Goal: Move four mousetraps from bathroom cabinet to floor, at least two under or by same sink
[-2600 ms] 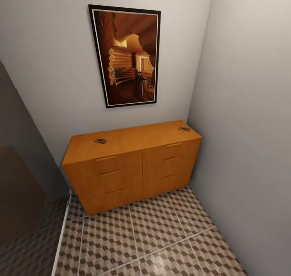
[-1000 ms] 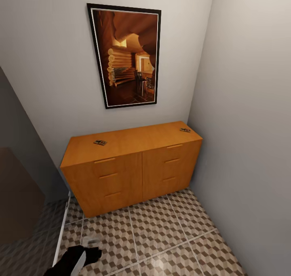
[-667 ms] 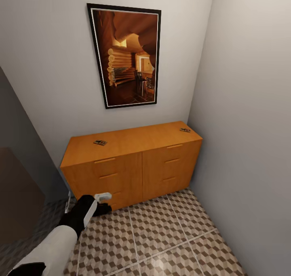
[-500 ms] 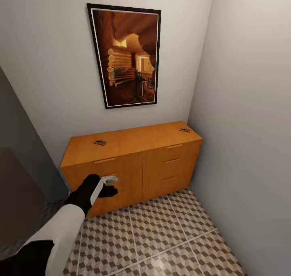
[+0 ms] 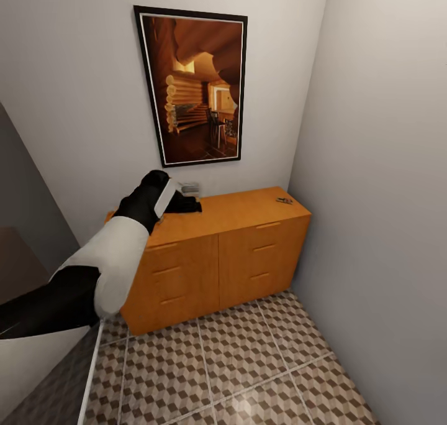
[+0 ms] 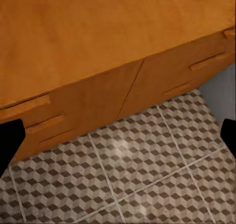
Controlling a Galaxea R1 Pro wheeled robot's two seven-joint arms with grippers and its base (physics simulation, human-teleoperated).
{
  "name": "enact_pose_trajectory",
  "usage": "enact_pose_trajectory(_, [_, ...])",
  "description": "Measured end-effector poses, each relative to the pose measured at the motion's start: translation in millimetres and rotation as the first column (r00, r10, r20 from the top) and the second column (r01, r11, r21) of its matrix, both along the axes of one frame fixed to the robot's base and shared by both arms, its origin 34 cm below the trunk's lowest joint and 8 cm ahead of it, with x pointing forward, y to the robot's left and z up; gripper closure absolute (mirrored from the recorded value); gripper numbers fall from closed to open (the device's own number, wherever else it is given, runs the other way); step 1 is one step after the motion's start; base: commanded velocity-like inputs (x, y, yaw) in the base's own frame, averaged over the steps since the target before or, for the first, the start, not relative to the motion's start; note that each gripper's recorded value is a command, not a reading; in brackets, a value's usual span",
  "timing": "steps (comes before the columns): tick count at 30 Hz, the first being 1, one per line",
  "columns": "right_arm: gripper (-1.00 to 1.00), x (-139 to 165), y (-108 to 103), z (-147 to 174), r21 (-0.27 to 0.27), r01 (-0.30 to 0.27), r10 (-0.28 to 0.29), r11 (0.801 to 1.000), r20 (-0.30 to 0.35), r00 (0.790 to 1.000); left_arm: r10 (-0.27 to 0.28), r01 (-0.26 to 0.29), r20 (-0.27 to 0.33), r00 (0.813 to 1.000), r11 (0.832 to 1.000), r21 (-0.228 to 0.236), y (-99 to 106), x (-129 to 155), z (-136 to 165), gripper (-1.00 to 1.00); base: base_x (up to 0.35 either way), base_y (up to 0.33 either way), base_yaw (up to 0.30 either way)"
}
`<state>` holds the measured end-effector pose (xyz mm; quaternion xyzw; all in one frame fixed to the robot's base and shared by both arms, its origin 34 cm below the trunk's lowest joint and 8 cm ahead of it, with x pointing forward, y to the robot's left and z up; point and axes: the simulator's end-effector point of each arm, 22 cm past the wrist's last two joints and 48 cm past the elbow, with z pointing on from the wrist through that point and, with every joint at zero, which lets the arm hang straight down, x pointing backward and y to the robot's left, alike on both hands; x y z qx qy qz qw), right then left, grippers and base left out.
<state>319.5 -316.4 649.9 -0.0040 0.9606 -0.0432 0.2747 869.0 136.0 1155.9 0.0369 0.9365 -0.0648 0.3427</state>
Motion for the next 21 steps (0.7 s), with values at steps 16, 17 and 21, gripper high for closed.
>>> enact_pose_trajectory(16, [-1.0, 49, 71, 20, 0.017, -0.314, 0.308, 0.949, 0.142, 0.941, -0.509, 0.53, 0.159, 0.846, 0.835, -0.15, -111, -21, 156, -1.0, 0.0, 0.0, 0.0])
enact_pose_trajectory(17, [-1.0, 49, 72, 20, 0.017, -0.315, 0.309, 0.949, 0.145, 0.94, -0.542, 0.562, 0.156, 0.826, 0.817, -0.133, -113, -26, 157, -1.0, 0.0, 0.0, 0.0])
enact_pose_trajectory(21, [-1.0, 50, 74, 21, 0.02, -0.321, 0.314, 0.947, 0.153, 0.937, -0.701, 0.712, 0.141, 0.699, 0.7, -0.054, -122, -53, 155, -1.0, 0.0, 0.0, 0.0])
